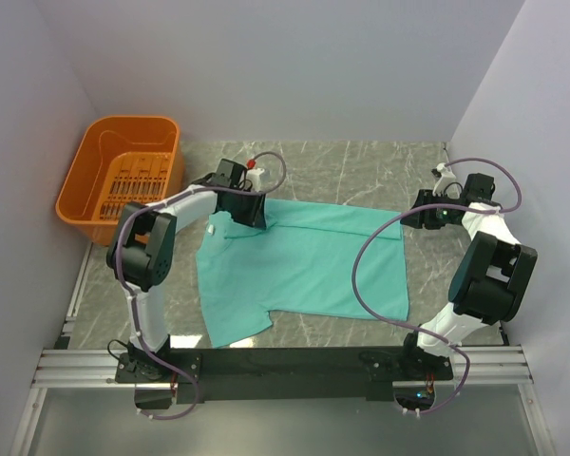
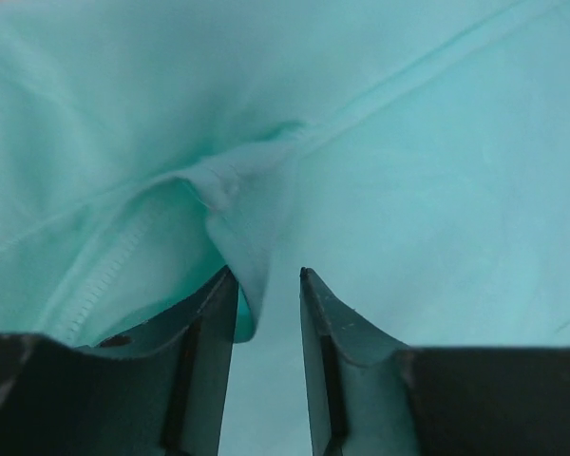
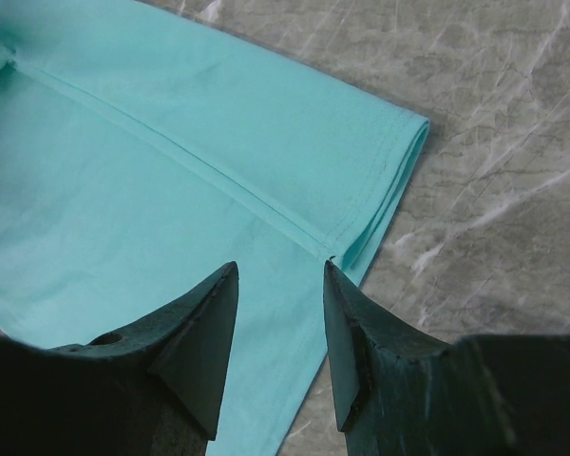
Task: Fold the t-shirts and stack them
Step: Fold the tshirt
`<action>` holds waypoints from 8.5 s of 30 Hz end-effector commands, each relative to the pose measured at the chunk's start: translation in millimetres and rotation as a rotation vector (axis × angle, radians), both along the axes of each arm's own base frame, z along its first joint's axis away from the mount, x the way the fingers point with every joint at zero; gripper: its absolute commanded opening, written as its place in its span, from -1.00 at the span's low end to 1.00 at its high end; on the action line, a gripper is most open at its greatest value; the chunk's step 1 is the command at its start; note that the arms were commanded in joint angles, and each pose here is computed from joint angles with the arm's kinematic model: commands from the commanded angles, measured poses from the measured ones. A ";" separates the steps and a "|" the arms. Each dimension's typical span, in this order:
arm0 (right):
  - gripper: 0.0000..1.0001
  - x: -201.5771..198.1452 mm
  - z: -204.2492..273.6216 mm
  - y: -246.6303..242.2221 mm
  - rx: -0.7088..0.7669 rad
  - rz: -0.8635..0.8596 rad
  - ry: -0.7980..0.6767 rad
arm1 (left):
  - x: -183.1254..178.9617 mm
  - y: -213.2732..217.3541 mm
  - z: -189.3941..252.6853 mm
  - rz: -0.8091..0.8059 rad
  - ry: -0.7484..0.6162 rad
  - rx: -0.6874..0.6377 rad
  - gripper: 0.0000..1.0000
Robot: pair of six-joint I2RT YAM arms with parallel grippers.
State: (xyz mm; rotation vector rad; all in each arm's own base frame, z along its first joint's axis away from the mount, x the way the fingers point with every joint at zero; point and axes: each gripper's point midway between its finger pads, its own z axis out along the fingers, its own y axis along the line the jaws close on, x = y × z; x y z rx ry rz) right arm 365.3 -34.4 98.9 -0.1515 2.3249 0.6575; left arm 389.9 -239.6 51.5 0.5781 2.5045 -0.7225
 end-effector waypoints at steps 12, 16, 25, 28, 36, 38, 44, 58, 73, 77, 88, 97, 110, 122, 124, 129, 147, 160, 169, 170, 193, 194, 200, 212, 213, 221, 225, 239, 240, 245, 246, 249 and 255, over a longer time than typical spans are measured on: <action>-0.03 1.4 19.8 -0.8 0.015 0.007 -0.048 | -100.5 -36.3 33.4 -0.276 0.109 -0.126 0.19; -0.03 2.0 22.6 -2.0 0.008 0.007 -0.058 | -85.2 -24.5 48.1 -0.193 0.005 -0.021 0.38; -0.03 2.8 18.8 -1.5 0.014 0.008 -0.048 | -40.1 17.8 81.4 0.077 -0.258 0.138 0.43; -0.03 3.2 18.2 -1.2 0.016 0.007 -0.044 | -32.0 16.5 82.3 0.088 -0.273 0.144 0.43; -0.03 2.5 15.2 -1.0 0.016 0.007 -0.032 | -9.7 -23.9 59.9 0.003 -0.168 0.072 0.28; -0.03 2.5 14.7 -1.1 0.016 0.008 -0.032 | -10.3 -31.2 47.7 -0.014 -0.129 0.061 0.24; -0.03 3.0 14.5 -1.3 0.016 0.008 -0.030 | -45.3 -51.0 27.0 -0.154 -0.002 -0.001 0.08; -0.03 6.9 12.7 -7.8 -0.009 -0.013 -0.021 | -35.4 -15.6 63.9 0.076 -0.102 -0.032 0.17; -0.03 18.7 -8.5 -10.7 -0.027 -0.040 0.071 | 47.4 122.6 67.0 0.784 -0.089 -0.144 0.19; -0.03 18.7 -10.7 -8.6 -0.026 -0.037 0.077 | 59.3 132.2 59.1 0.859 -0.074 -0.123 0.08; -0.03 20.7 -15.4 -7.6 -0.025 -0.047 0.092 | 78.9 134.2 21.5 0.908 0.005 -0.059 -0.04; -0.03 21.0 -18.9 -5.8 -0.027 -0.047 0.105 | 90.2 134.9 14.2 0.905 -0.002 -0.042 -0.52; -0.04 15.8 -26.9 -5.7 -0.033 -0.040 0.136 | 116.8 138.1 17.2 0.878 -0.047 0.008 -0.92; -0.05 9.7 -30.1 -4.4 -0.046 -0.015 0.149 | 141.5 145.2 11.0 0.891 -0.071 0.063 -0.91; -0.06 9.1 -34.8 -4.6 -0.048 -0.022 0.167 | 143.9 144.6 13.3 0.889 -0.076 0.059 -0.91; -0.10 8.9 -58.9 -7.5 -0.077 -0.080 0.260 | 145.9 143.9 14.2 0.884 -0.078 0.059 -0.92; -0.39 12.4 -73.7 10.1 -0.073 -0.090 0.331 | 143.6 143.5 7.4 0.876 -0.064 0.051 -0.92; -1.00 11.1 -67.3 -13.1 -0.137 -0.154 0.304 | 150.1 151.6 13.2 0.888 -0.074 0.057 -0.98; -0.42 9.1 -56.7 -6.1 -0.120 -0.101 0.272 | 155.1 144.8 22.1 0.861 -0.079 0.020 -0.61; -0.35 10.7 -51.7 -8.2 -0.125 -0.105 0.251 | 155.2 140.2 25.1 0.845 -0.078 0.002 -0.51; 0.26 -168.8 0.5 82.6 -0.347 1.102 -0.401 | -29.7 139.2 201.8 0.726 -0.496 -0.288 0.99; 0.26 -168.2 -8.6 77.9 -0.417 1.134 -0.396 | -44.7 150.8 189.9 0.793 -0.456 -0.273 0.99; 0.26 -196.3 -42.9 89.2 -0.552 1.231 -0.406 | -136.1 139.8 131.9 0.883 -0.108 -0.381 0.80; 0.20 -208.4 -60.1 83.3 -0.556 1.234 -0.298 | -237.9 153.2 21.7 1.203 0.499 -0.109 0.52; 0.19 -206.5 -59.1 83.6 -0.552 1.222 -0.294 | -242.5 148.6 19.3 1.189 0.526 -0.110 0.50; 0.18 -189.0 -51.2 88.7 -0.530 1.149 -0.314 | -295.5 117.0 -8.1 1.130 0.708 0.011 0.33; 0.17 -183.7 -45.9 92.2 -0.508 1.125 -0.319 | -313.7 121.2 -29.8 1.149 0.743 0.126 0.33; 0.16 -188.6 -44.2 93.6 -0.505 1.117 -0.325 | -277.6 127.9 -41.1 1.203 0.615 0.211 -0.14; 0.16 -188.8 -43.6 92.9 -0.513 1.117 -0.328 | -277.2 126.5 -41.4 1.192 0.616 0.209 -0.50; 0.16 -192.6 -48.8 86.1 -0.553 1.141 -0.313 | -265.8 118.3 -21.2 1.140 0.570 0.134 -0.74; 0.16 -194.3 -50.0 84.9 -0.558 1.153 -0.310 | -264.2 118.7 -15.5 1.135 0.552 0.116 -0.81; 0.17 -200.8 -55.2 79.2 -0.584 1.229 -0.311 | -261.9 115.2 -8.8 1.109 0.533 0.068 -0.91; 0.15 -213.4 -65.9 67.8 -0.594 1.325 -0.229 | -265.4 106.4 -10.8 1.067 0.552 0.004 -0.96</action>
